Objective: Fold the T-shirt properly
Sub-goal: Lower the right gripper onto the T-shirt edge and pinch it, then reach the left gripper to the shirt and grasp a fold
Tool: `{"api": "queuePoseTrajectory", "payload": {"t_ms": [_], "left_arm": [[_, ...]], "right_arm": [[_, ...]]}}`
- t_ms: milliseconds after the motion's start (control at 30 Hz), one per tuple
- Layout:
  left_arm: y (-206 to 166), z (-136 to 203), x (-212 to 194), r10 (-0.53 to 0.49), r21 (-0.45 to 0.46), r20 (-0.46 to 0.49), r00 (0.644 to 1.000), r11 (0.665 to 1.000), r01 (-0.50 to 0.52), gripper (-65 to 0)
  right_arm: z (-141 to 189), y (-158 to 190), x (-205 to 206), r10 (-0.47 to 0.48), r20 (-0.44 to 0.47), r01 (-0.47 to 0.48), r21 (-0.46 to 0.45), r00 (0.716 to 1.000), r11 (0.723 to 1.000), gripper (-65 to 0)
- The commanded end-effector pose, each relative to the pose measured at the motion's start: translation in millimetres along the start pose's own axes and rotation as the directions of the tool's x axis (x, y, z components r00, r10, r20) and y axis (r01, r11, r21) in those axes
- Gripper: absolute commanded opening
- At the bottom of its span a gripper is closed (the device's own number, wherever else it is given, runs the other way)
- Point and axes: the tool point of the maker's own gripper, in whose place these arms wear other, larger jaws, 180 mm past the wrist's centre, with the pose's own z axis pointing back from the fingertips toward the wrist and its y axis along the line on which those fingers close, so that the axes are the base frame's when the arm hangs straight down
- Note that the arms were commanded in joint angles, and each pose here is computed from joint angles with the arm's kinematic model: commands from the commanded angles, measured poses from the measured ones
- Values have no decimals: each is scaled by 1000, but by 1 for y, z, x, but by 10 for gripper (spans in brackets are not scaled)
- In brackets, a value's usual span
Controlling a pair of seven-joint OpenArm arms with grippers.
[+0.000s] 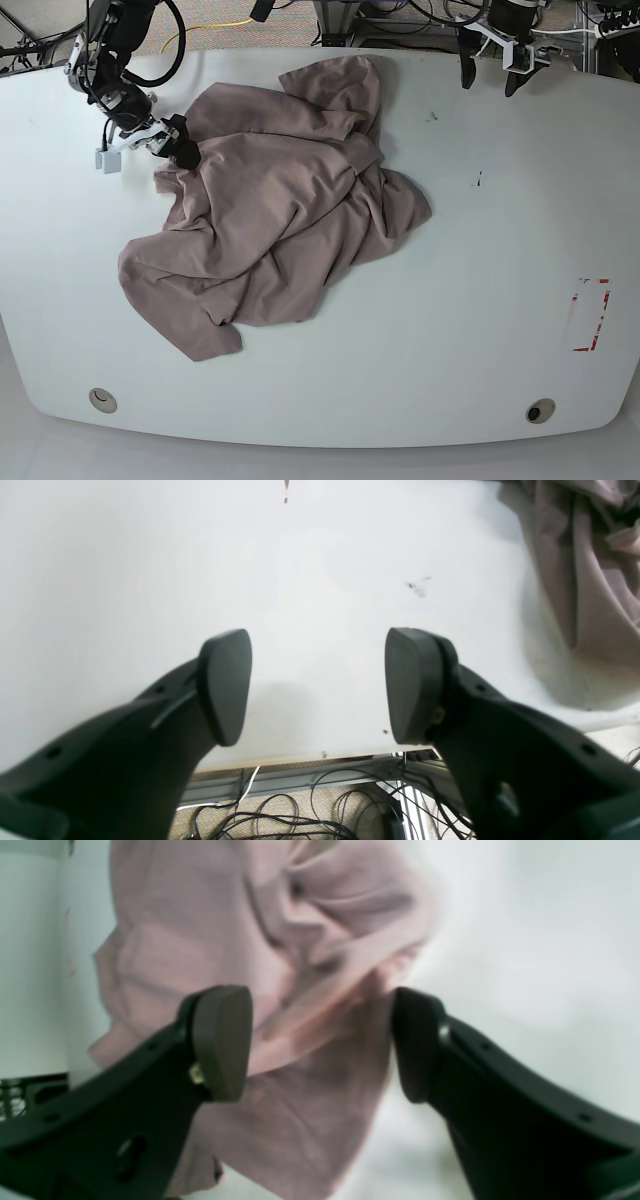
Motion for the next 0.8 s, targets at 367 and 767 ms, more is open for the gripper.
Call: {"api": "queuePoseTrajectory", "payload": {"t_ms": [367,767], "left_arm": [[28,-16,44,-6,96,146,989,995,-8,-261],[-7,-71,63,19,-11,74,997,1000,-18,-261]], "right_arm": [[-1,6,-11,4,-30,-4,-5,1000,1000,-650],[33,35,24,219,36,-218,-28,975,976,-650]]}}
